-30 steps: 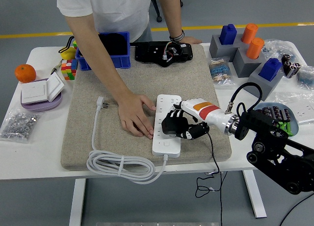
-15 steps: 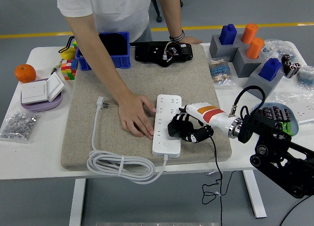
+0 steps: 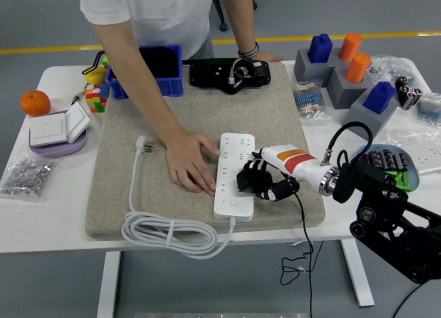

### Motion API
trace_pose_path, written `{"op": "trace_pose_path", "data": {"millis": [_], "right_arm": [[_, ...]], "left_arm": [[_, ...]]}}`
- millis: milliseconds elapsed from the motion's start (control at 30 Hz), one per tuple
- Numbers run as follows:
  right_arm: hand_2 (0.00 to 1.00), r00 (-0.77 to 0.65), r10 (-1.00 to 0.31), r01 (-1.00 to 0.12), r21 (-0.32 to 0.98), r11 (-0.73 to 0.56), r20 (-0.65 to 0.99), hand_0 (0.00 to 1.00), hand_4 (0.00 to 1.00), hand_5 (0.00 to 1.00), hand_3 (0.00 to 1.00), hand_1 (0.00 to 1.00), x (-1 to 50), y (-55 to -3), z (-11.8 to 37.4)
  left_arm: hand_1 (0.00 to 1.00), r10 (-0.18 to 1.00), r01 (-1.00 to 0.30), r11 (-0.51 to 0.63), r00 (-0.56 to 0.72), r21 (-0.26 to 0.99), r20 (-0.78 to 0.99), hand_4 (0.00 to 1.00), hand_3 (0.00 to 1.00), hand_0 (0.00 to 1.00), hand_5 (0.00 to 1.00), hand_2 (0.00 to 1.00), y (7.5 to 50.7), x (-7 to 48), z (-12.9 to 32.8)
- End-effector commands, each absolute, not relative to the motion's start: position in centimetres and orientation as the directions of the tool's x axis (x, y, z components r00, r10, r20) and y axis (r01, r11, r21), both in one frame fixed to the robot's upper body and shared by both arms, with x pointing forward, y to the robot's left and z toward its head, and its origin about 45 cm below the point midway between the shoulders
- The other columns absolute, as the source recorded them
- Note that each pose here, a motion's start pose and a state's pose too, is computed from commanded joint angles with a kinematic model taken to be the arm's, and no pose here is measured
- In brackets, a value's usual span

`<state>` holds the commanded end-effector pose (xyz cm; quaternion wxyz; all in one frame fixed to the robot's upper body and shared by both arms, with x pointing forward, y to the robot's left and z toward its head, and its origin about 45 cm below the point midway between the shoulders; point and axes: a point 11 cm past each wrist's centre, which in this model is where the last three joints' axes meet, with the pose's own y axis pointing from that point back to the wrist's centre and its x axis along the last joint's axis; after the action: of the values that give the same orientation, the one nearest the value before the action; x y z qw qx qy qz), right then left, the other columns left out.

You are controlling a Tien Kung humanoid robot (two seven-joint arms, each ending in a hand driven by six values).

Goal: Press the white button,pick up the black plug,place it near the board,insert it into the board

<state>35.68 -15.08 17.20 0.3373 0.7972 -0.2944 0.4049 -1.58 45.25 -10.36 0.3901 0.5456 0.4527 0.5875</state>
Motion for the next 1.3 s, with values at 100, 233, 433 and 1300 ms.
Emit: {"op": "trace_pose_path", "data": {"millis": [100, 233, 433, 1300], "right_arm": [[0.306, 0.501, -0.197, -0.743, 0.301, -0.598, 0.843, 0.132, 0.517, 0.002, 0.489, 0.147, 35.6, -15.11, 17.24], [0.306, 0.503, -0.197, -0.745, 0.307, -0.592, 0.842, 0.132, 0.517, 0.002, 0.489, 0.147, 35.66, -15.17, 17.19], [0.318, 0.506, -0.2, -0.749, 0.313, -0.584, 0.839, 0.143, 0.514, 0.002, 0.508, 0.159, 35.71, -15.31, 17.14], [0.449, 0.522, -0.214, -0.744, 0.318, -0.587, 0.826, 0.174, 0.746, 0.002, 0.552, 0.243, 35.25, -14.92, 17.1]], "left_arm": [[0.699, 0.952, 0.035, -0.286, -0.101, 0.958, 0.288, 0.721, 0.712, 0.704, 0.286, 0.67, 45.24, -1.58, -10.37], [0.699, 0.952, 0.038, -0.285, -0.101, 0.958, 0.288, 0.721, 0.712, 0.704, 0.286, 0.67, 45.23, -1.67, -10.37], [0.699, 0.952, 0.037, -0.286, -0.101, 0.958, 0.288, 0.721, 0.712, 0.705, 0.287, 0.671, 45.25, -1.65, -10.37], [0.698, 0.953, 0.038, -0.285, -0.101, 0.958, 0.287, 0.721, 0.712, 0.704, 0.287, 0.67, 45.19, -1.74, -10.39]]}}
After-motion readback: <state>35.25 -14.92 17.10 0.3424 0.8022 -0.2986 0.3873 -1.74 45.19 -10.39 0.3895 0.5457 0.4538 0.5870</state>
